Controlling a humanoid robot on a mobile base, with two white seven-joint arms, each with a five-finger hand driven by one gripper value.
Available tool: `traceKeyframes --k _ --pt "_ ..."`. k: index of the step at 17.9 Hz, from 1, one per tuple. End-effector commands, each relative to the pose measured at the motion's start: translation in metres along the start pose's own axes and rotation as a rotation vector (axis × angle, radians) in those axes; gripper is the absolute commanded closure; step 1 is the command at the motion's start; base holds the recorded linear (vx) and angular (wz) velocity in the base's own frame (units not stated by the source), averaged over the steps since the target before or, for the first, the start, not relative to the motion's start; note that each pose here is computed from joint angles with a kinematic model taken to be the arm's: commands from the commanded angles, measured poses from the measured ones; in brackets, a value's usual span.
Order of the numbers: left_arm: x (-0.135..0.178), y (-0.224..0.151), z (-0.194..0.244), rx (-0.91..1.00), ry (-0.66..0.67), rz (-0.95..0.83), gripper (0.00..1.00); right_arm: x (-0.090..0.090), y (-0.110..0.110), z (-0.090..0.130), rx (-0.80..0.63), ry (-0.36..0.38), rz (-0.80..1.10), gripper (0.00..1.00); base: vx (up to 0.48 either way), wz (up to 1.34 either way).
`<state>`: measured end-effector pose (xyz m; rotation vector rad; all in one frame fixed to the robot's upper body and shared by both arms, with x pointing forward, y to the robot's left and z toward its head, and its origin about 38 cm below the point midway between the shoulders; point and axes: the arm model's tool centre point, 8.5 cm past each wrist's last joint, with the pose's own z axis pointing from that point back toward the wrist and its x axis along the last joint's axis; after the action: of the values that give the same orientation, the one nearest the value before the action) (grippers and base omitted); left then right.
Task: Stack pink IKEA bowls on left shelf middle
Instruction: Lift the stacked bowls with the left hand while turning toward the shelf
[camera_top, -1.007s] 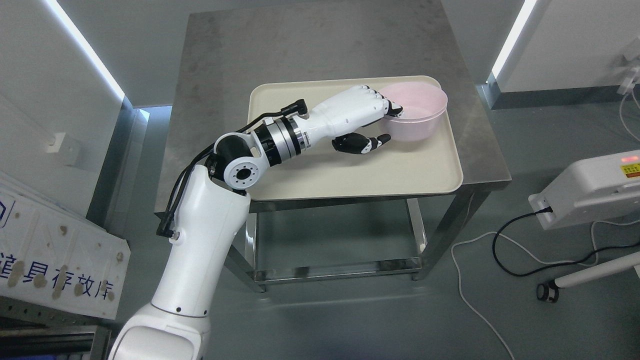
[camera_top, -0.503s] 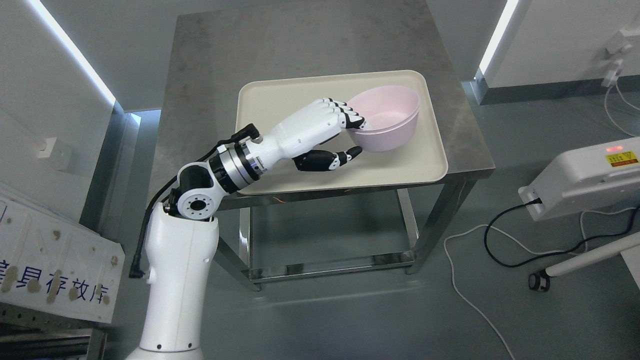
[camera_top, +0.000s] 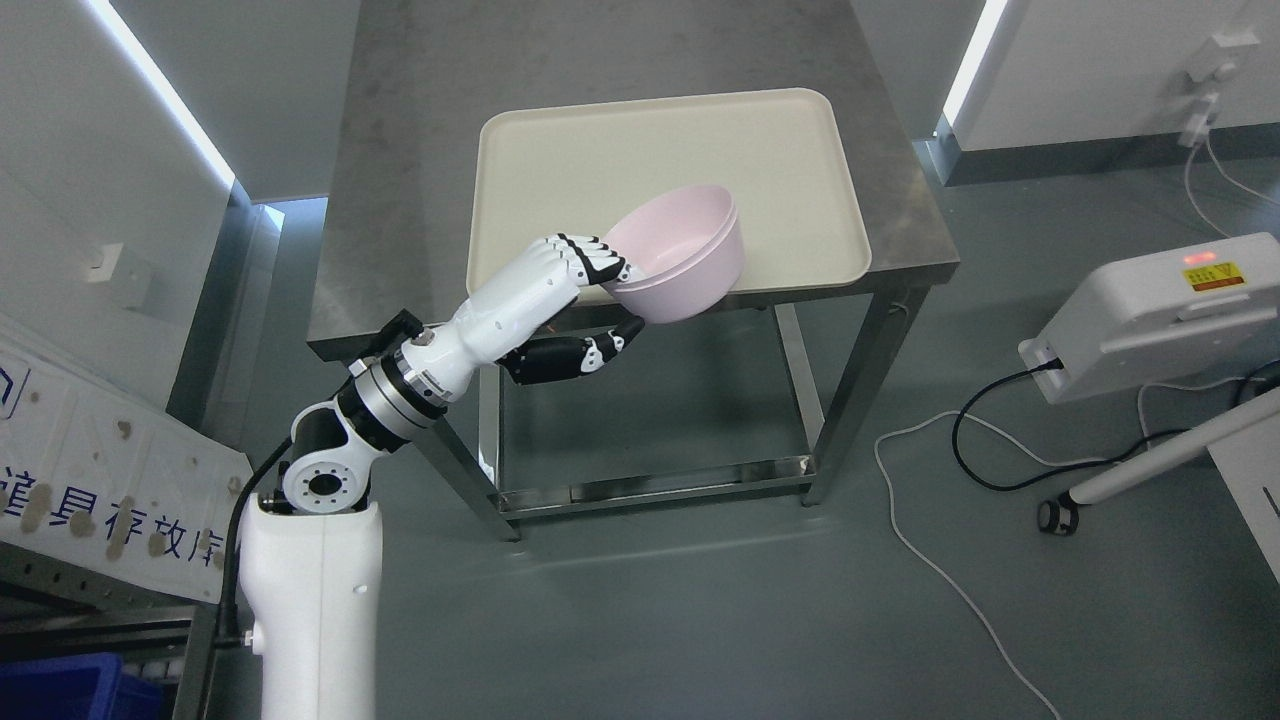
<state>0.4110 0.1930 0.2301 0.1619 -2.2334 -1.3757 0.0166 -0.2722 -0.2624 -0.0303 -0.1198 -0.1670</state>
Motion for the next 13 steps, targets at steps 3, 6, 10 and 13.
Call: traceKeyframes --k 3,6,10,13 --pt "0.011 0.027 0.023 0.079 0.003 -0.06 0.91 0.002 -0.011 0.001 -0.018 -0.002 0.003 0.0 -0.26 -0.19" --pt "0.014 0.029 0.024 0.097 -0.012 -0.051 0.91 0.002 -0.011 0.001 -0.018 -0.002 0.003 0.0 -0.304 -0.05" --pt "0.016 0.029 0.026 0.1 -0.014 -0.055 0.91 0.002 -0.011 0.001 -0.018 -0.002 0.003 0.0 -0.325 0.21" --pt "0.018 0.032 0.027 0.106 -0.014 -0.066 0.91 0.002 -0.011 0.001 -0.018 -0.002 0.003 0.0 -0.381 0.11"
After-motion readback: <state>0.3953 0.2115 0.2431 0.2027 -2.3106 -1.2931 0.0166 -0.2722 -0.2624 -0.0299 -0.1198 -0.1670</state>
